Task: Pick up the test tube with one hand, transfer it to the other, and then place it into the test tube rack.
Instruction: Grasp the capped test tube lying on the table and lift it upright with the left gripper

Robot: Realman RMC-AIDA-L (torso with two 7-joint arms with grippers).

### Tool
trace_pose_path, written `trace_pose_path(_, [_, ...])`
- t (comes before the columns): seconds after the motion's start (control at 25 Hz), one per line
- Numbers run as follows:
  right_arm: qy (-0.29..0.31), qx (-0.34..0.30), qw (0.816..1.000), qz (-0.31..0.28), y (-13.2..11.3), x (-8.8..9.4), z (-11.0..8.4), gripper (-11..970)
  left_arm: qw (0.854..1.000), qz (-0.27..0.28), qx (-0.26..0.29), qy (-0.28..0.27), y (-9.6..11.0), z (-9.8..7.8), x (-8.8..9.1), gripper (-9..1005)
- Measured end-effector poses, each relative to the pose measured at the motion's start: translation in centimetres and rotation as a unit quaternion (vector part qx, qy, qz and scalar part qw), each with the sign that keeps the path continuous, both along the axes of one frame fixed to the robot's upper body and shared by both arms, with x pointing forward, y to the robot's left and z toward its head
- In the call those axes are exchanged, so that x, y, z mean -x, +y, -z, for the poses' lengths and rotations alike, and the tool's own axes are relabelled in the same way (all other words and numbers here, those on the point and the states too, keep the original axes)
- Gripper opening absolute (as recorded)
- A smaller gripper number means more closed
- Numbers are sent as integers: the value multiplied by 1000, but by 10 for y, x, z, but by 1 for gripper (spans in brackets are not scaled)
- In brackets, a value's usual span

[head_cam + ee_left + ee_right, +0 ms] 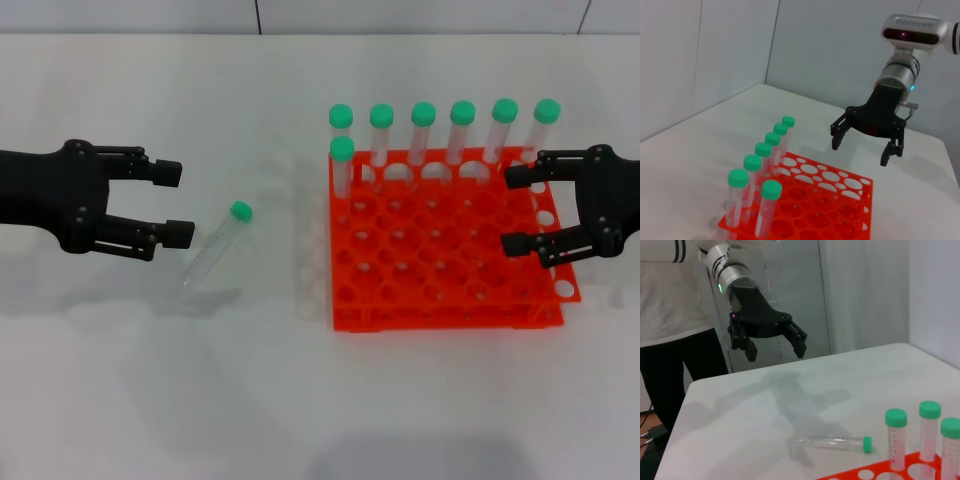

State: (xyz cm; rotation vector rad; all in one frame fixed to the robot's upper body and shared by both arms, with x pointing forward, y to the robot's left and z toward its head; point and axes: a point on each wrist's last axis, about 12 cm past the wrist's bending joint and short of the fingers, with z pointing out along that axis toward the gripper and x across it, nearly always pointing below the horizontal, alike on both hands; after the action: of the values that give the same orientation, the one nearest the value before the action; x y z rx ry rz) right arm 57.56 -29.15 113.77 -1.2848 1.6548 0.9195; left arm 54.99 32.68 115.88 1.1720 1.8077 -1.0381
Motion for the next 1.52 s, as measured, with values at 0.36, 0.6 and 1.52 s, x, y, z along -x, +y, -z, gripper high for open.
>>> trace_pose_path(0.36, [-1,-2,1000,2,-3,1,0,868,1000,-5,-1,4,2,1,1,843])
trace_pose_path(0.6, [-4,-5,1000,5,-3,1,-1,869,1000,-17,-9,19,3,-3,0,833])
trace_pose_path(1.52, [-25,-3,1000,6,-3,6,6,868,871,-242,-323,281,-61,-23,-42,796])
